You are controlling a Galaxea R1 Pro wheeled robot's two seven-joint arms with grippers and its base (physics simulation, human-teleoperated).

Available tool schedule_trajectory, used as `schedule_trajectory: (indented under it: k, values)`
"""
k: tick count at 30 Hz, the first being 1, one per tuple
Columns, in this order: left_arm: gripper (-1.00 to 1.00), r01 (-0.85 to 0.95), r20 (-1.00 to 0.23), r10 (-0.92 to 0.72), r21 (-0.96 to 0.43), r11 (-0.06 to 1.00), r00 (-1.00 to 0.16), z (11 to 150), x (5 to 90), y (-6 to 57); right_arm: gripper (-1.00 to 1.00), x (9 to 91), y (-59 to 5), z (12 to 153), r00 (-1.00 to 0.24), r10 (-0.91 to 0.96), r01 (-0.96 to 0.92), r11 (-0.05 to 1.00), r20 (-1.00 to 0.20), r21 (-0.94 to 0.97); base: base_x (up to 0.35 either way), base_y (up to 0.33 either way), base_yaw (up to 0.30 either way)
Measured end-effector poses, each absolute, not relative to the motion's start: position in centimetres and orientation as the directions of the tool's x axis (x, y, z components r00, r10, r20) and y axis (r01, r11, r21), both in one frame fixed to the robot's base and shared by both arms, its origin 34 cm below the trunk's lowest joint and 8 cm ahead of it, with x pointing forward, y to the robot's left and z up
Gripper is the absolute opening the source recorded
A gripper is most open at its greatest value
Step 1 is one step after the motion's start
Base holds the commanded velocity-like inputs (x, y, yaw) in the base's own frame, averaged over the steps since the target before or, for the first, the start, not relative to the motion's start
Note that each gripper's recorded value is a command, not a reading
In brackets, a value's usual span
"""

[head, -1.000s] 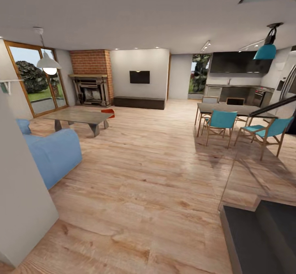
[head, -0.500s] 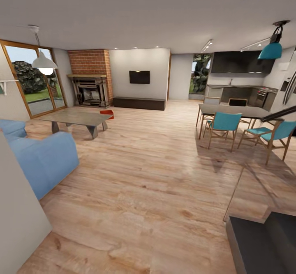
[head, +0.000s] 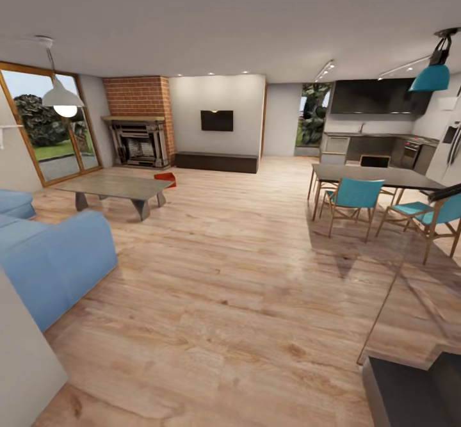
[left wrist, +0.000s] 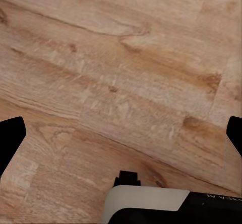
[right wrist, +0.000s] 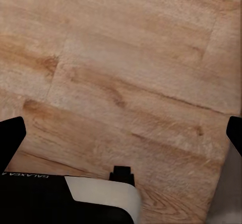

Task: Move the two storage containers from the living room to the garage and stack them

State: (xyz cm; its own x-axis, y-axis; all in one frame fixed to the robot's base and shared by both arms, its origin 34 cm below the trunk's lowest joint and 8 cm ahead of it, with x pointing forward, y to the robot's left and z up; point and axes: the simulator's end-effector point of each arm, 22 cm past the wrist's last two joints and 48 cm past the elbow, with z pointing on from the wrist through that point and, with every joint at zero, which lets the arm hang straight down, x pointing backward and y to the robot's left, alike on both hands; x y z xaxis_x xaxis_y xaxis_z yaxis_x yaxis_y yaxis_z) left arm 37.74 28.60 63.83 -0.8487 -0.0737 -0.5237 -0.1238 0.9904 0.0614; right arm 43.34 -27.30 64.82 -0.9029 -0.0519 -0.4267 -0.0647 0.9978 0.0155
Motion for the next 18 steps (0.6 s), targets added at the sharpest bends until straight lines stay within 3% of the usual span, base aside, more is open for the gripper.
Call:
schedule_trajectory:
  k: [18]
  values:
    - [1.0,-0.124,-0.527,-0.072,0.064,0.99,-0.847,63.84,37.63,28.75,1.0,43.36,-27.32,64.83,-0.903,-0.053,-0.065,0.998,-0.427,0.015,0.323,0.0,0.0]
